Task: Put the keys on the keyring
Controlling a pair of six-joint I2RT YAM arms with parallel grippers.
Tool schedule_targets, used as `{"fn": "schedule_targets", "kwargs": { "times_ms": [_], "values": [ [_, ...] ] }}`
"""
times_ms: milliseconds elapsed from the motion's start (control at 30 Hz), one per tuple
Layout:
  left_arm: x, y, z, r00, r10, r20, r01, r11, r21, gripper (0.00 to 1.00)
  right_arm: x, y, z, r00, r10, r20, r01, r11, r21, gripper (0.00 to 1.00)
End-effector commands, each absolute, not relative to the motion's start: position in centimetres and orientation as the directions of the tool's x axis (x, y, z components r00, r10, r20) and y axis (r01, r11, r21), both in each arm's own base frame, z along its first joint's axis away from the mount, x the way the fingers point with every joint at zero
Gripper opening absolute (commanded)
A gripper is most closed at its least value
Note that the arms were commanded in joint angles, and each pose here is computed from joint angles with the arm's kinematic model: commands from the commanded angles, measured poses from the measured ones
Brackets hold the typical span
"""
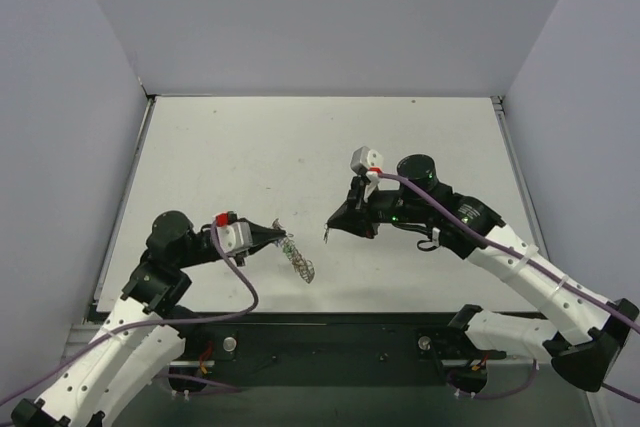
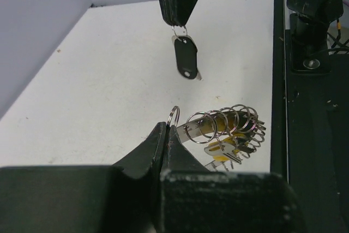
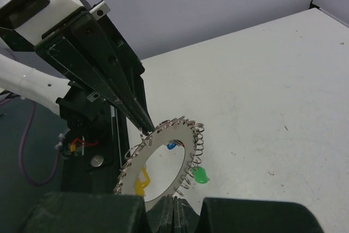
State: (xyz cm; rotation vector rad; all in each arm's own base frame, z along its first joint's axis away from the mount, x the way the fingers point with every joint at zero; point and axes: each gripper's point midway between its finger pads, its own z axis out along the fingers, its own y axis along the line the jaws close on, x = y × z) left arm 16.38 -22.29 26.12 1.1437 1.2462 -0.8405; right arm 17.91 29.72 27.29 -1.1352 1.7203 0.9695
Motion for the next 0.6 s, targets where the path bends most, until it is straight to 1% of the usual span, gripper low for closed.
{"fn": "schedule_targets", "kwargs": {
  "times_ms": [0,167,267,433,567],
  "values": [
    [15.5,-21.4,31.2,0.509,0.021,-0.860,0.814,0.311,0.490,0.00,15.9,29.4,31.0,-0.136,-0.242,-0.961,-0.978,0.187,0.091,0.00],
    [14.3,-20.5,31.9,0.665,0.015,-0.747,0.702,0.330,0.631,0.00,15.5,29.6,31.7,-0.112,-0.234,-0.966,-0.985,0.158,0.076,0.00],
    [14.0,-20.1,32.2,0.725,0.015,-0.688,0.641,0.349,0.683,0.00,15.7,29.8,31.7,-0.106,-0.237,-0.966,-0.987,0.146,0.073,0.00],
    [13.8,-19.8,32.5,0.765,0.019,-0.644,0.595,0.364,0.717,0.00,16.0,30.2,31.4,-0.105,-0.247,-0.963,-0.988,0.136,0.073,0.00],
    [14.0,-20.0,32.3,0.757,0.022,-0.653,0.603,0.361,0.711,0.00,16.3,30.4,31.0,-0.108,-0.258,-0.960,-0.988,0.138,0.074,0.00]
  ]
}}
